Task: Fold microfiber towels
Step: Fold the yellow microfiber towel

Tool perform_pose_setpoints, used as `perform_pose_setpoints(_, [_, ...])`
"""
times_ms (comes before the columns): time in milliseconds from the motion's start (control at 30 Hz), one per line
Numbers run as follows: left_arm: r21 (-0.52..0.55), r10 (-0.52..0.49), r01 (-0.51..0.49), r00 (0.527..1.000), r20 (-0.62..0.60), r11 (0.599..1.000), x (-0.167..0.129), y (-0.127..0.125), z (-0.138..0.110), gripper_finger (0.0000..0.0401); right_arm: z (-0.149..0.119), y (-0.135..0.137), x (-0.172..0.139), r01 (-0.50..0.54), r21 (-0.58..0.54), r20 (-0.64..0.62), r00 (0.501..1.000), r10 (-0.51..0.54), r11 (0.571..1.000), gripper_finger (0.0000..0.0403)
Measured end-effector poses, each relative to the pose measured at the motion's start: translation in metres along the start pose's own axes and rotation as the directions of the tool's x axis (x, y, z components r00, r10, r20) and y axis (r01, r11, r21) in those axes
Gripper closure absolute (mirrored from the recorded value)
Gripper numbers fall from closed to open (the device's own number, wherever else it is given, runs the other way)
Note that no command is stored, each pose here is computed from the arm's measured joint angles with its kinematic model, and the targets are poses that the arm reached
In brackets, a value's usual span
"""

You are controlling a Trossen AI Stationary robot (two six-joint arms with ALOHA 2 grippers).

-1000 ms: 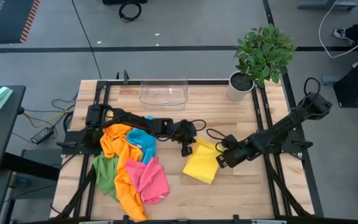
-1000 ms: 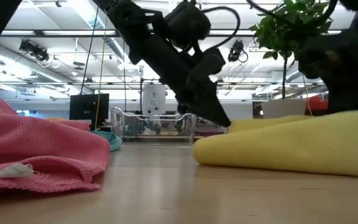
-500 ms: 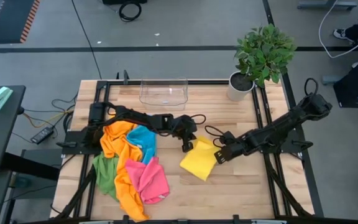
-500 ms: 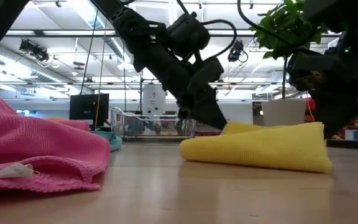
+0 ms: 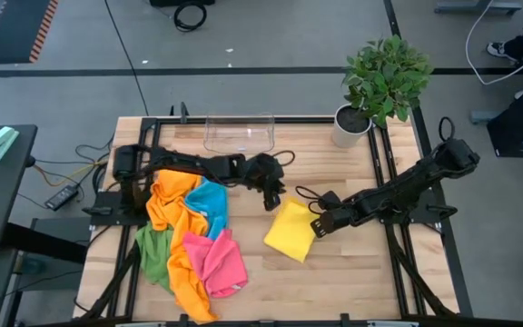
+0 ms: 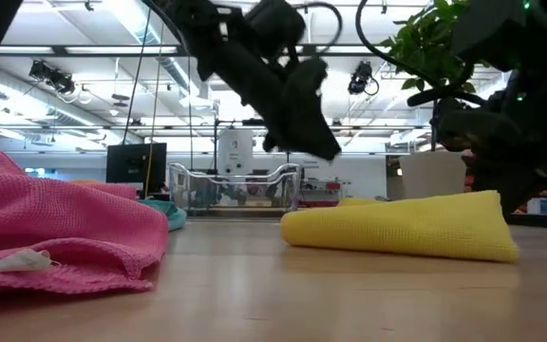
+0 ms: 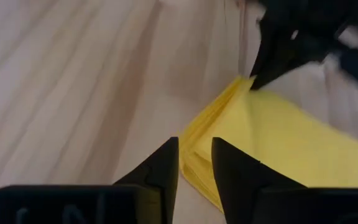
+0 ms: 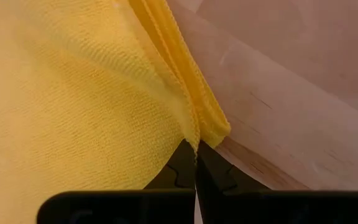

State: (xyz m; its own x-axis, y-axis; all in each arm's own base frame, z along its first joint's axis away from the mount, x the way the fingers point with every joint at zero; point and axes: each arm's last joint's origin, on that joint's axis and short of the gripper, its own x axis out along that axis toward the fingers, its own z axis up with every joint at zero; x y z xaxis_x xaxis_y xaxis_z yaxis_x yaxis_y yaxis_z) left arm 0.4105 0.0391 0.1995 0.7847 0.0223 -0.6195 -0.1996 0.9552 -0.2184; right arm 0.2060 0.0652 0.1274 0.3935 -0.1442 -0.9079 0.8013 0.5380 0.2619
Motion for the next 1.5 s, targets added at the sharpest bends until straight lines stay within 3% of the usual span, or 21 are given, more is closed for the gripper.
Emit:
perform_pose_setpoints(133, [-0.023,-0.113,0.114,0.993,0.019,0.993,-0.013,-0.021,0.006,0.0300,0.000,0.000,0.000,0.002,0.008,0.011,1.000,-0.002,1.000,0.0401])
perform_pose_setpoints(233, [0.032,-0.227,0.229,0.972,-0.062,0.973,-0.005,-0.054,-0.012,0.0317,0.000,0.000,0.000,0.002,0.029,0.011,1.000,-0.002,1.000,0.0401])
perform_pose_setpoints(333, [0.087,-0.276,0.289,0.952,-0.135,0.954,0.008,-0.083,-0.036,0.0344,0.000,0.000,0.000,-0.001,0.049,0.008,1.000,0.001,0.999,0.0401])
perform_pose_setpoints(500, [0.125,-0.349,0.356,0.934,-0.071,0.926,0.029,-0.111,-0.053,0.0393,0.000,0.001,0.000,-0.012,0.056,-0.009,1.000,0.013,0.998,0.0401])
perform_pose_setpoints(733, [0.024,-0.272,0.274,0.960,-0.063,0.961,0.057,-0.110,-0.077,0.0381,0.000,0.002,0.000,-0.025,0.074,-0.020,0.999,0.026,0.997,0.0401])
perform_pose_setpoints(967, [0.013,-0.330,0.329,0.944,0.026,0.944,0.069,-0.121,-0.083,0.0390,0.000,0.002,0.000,-0.024,0.114,-0.020,0.999,0.027,0.993,0.0401])
perform_pose_setpoints(1233, [0.005,-0.342,0.343,0.936,-0.081,0.939,0.077,-0.145,-0.115,0.0394,0.000,0.001,0.000,-0.014,0.138,-0.026,0.999,0.018,0.990,0.0401])
perform_pose_setpoints(1500, [-0.034,-0.333,0.331,0.937,-0.103,0.943,0.075,-0.147,-0.118,0.0395,0.000,0.002,0.000,-0.016,0.114,-0.028,0.999,0.019,0.993,0.0398])
